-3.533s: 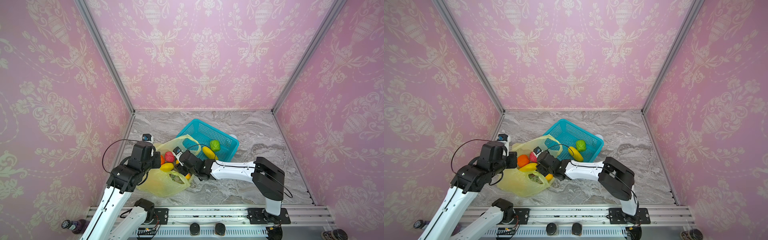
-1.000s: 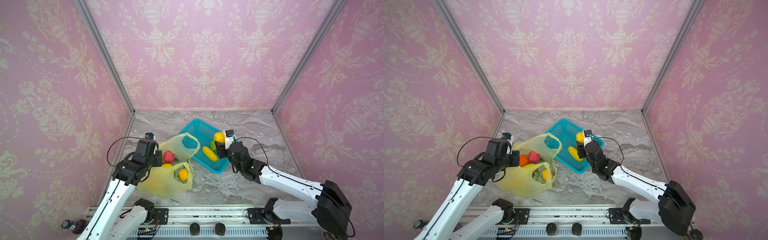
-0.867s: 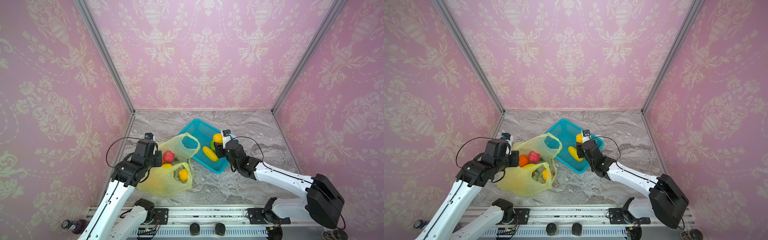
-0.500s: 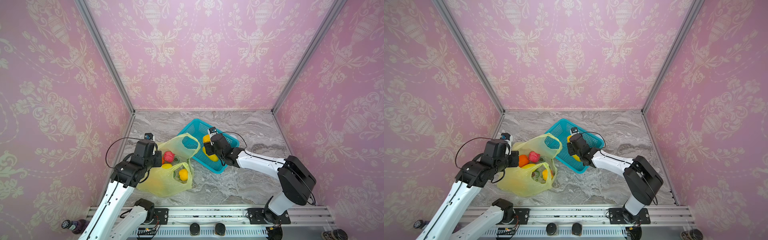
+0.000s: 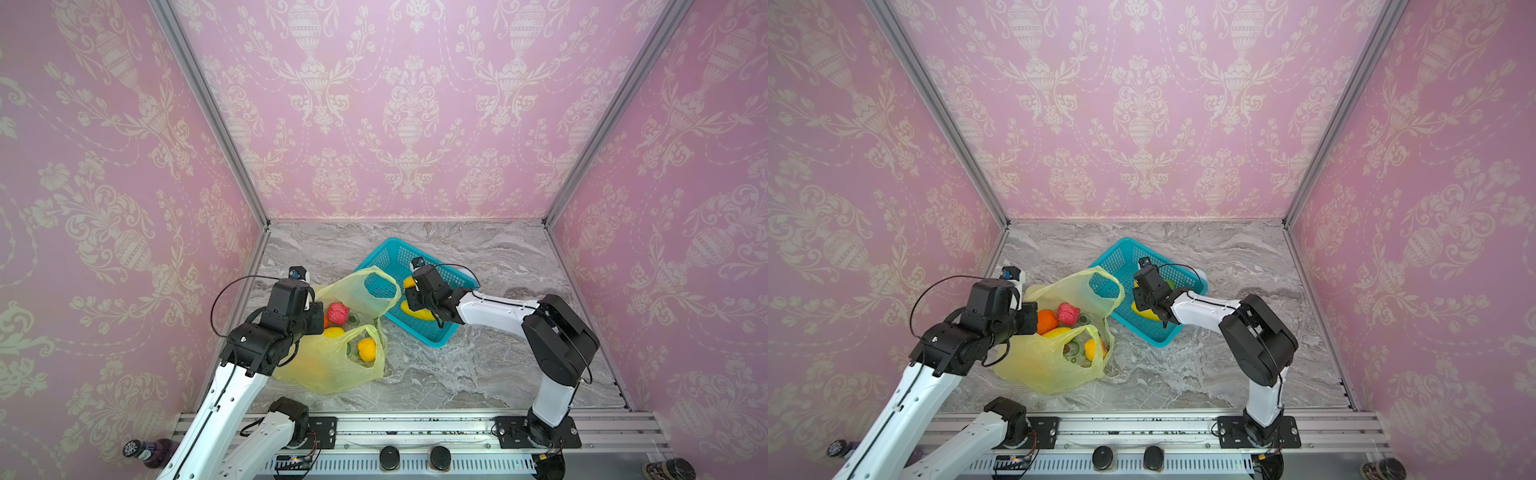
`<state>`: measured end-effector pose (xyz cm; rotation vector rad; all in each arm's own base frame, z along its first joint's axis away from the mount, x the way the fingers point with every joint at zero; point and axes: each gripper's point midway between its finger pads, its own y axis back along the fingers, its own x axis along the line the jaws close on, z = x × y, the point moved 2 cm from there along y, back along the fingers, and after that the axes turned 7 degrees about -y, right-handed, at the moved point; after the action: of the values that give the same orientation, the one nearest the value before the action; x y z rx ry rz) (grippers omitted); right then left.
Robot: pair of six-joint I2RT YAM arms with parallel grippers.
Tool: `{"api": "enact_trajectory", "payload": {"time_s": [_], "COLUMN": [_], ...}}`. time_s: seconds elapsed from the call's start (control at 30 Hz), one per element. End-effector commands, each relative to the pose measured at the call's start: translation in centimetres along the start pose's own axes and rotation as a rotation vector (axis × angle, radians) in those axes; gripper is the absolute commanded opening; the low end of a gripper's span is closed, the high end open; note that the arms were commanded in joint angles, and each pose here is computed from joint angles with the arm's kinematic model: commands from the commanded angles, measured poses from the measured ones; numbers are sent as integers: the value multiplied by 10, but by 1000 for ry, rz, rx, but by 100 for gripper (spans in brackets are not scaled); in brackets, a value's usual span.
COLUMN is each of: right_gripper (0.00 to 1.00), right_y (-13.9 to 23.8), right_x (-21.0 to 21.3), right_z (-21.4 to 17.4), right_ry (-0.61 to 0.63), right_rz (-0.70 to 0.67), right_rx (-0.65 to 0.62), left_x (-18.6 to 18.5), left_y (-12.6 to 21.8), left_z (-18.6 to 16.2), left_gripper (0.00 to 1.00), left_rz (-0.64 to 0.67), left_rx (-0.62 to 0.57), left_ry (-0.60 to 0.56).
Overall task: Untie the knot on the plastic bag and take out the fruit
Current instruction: 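Lower the round yellow fruit into the basket and open the right gripper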
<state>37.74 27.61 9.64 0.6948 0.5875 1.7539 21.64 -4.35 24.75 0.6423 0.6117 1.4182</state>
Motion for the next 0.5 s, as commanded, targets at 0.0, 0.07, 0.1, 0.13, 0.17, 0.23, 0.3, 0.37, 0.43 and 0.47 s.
{"api": "enact_trajectory", "payload": {"time_s": [0.0,0.07,0.1,0.13,0.17,0.23,0.3,0.37,0.43,0.47], "right_gripper": [53,62,65,68,72,77,83,84,84,83], "right_y": [1,4,7,10,14,23,32,40,51,59], "right_x": [1,1,1,1,1,0,-1,-4,-6,-8], "right_z": [6,6,6,7,9,11,11,12,14,14], "right_ry": [-29,-33,-34,-38,-41,-48,-56,-62,-70,-76], "right_rz": [18,30,38,43,51,62,83,94,108,121], "right_rx": [-18,-32,-41,-50,-61,-82,-113,-142,-177,-199], "left_x": [4,4,4,4,4,3,3,3,4,5], "left_y": [3,5,5,4,3,0,-2,1,5,6], "left_z": [-1,-1,-1,0,-1,-1,-2,-2,0,0], "left_gripper": [0,0,0,0,0,0,0,0,0,0], "left_rz": [10,11,11,11,11,11,13,11,11,11], "left_rx": [-11,-22,-24,-22,-15,2,11,-1,-24,-31], "left_ry": [17,19,18,19,17,12,12,16,21,21]}}
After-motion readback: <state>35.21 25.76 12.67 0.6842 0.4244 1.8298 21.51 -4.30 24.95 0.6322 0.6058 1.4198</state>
